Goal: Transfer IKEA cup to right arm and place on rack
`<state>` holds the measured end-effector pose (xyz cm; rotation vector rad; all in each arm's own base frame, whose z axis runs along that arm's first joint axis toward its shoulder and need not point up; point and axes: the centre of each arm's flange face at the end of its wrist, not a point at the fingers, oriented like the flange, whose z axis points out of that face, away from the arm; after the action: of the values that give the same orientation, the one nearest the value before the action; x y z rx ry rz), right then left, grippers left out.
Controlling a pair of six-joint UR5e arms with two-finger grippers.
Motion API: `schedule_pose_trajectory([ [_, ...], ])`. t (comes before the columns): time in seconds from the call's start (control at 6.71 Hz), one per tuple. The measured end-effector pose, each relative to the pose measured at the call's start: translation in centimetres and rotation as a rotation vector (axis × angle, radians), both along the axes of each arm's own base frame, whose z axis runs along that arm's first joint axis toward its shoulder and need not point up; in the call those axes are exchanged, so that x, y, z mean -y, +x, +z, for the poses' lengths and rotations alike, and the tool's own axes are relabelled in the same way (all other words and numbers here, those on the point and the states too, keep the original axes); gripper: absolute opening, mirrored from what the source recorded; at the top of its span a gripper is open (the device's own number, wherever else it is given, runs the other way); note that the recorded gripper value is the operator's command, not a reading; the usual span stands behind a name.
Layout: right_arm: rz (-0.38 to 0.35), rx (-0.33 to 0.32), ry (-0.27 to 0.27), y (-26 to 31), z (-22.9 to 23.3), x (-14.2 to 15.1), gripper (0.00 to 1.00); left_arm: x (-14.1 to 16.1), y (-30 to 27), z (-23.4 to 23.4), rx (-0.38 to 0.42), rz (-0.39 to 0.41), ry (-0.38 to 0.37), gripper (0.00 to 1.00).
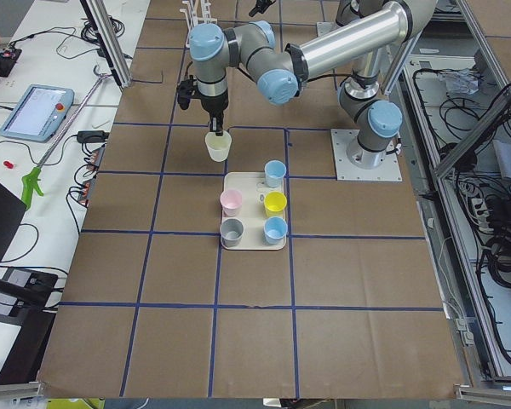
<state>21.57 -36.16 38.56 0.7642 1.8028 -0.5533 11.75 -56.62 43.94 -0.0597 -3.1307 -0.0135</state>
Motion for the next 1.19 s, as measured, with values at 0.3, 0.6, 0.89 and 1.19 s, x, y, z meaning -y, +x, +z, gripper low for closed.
schedule_pose_trajectory([
  [0.3,-0.004,0.026,-0.061,0.0,0.4,-0.8,1.0,2.1,-5.7,1.4,-0.08,-0.077,-0.052,0.0],
  [0.6,-0.005,0.029,-0.077,0.0,0.5,-0.9,1.0,2.6,-11.0,2.2,-0.299,-0.102,-0.136,0.0],
  [0.89,-0.008,0.028,-0.075,0.0,0.4,-0.9,1.0,1.3,-14.9,5.1,-0.565,-0.144,-0.269,0.0],
  [1.19,-0.022,0.023,-0.056,-0.1,0.0,-0.8,1.0,-1.5,-19.2,6.2,-0.729,-0.245,-0.436,0.0],
])
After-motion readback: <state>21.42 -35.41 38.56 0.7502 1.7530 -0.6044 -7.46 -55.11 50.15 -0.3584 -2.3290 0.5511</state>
